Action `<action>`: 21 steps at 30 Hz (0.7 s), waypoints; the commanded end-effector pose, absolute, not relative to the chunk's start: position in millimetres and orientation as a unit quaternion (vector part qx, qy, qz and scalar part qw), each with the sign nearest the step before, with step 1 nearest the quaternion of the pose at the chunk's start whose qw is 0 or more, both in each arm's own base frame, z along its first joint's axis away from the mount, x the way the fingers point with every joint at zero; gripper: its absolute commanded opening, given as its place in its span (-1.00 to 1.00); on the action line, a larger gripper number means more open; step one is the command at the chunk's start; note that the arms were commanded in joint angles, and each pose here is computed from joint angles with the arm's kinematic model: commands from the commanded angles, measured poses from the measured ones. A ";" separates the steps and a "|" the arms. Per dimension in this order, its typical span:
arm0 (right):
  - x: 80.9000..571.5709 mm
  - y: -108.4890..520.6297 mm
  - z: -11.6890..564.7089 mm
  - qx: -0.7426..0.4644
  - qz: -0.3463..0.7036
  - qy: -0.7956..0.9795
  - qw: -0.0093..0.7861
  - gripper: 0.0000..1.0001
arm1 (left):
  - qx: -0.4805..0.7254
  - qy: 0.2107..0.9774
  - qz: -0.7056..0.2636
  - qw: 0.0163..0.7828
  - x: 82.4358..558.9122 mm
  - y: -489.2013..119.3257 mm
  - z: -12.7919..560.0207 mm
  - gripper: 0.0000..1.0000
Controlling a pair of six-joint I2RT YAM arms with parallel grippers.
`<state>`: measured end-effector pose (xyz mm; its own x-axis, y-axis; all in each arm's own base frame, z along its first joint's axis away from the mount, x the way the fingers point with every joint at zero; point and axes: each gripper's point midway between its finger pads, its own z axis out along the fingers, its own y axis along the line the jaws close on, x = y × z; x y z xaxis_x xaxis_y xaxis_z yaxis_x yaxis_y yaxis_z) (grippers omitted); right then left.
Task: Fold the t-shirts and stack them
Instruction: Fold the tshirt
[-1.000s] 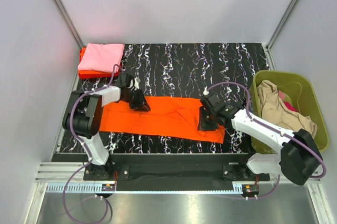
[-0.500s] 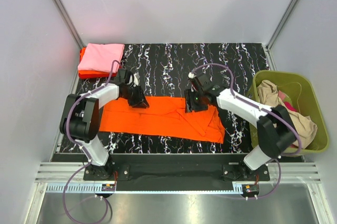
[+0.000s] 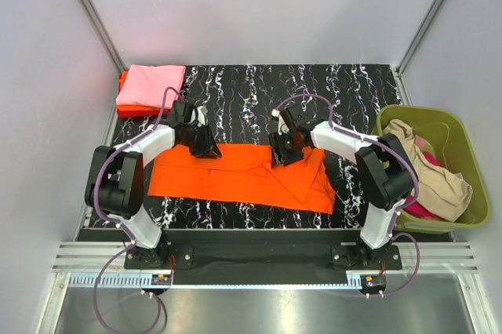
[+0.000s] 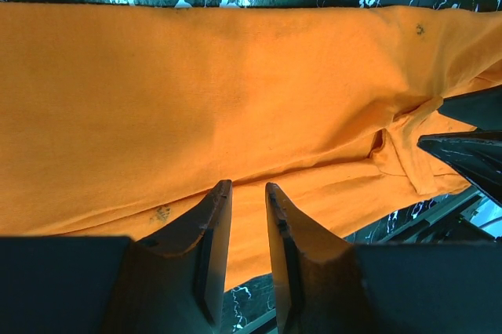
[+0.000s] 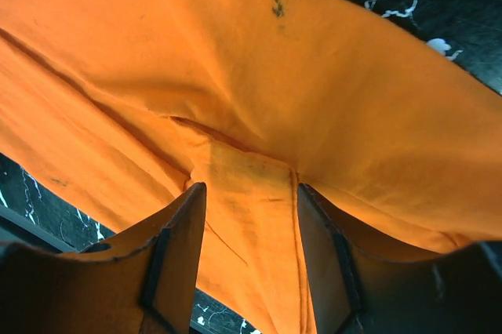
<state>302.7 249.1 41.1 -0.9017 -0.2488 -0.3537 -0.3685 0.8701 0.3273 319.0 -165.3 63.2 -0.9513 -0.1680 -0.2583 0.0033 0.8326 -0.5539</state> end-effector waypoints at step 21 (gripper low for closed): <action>306.4 278.6 76.0 -0.200 0.282 0.920 0.184 0.01 | -0.035 0.943 -0.289 0.161 327.6 -167.0 63.0 -0.42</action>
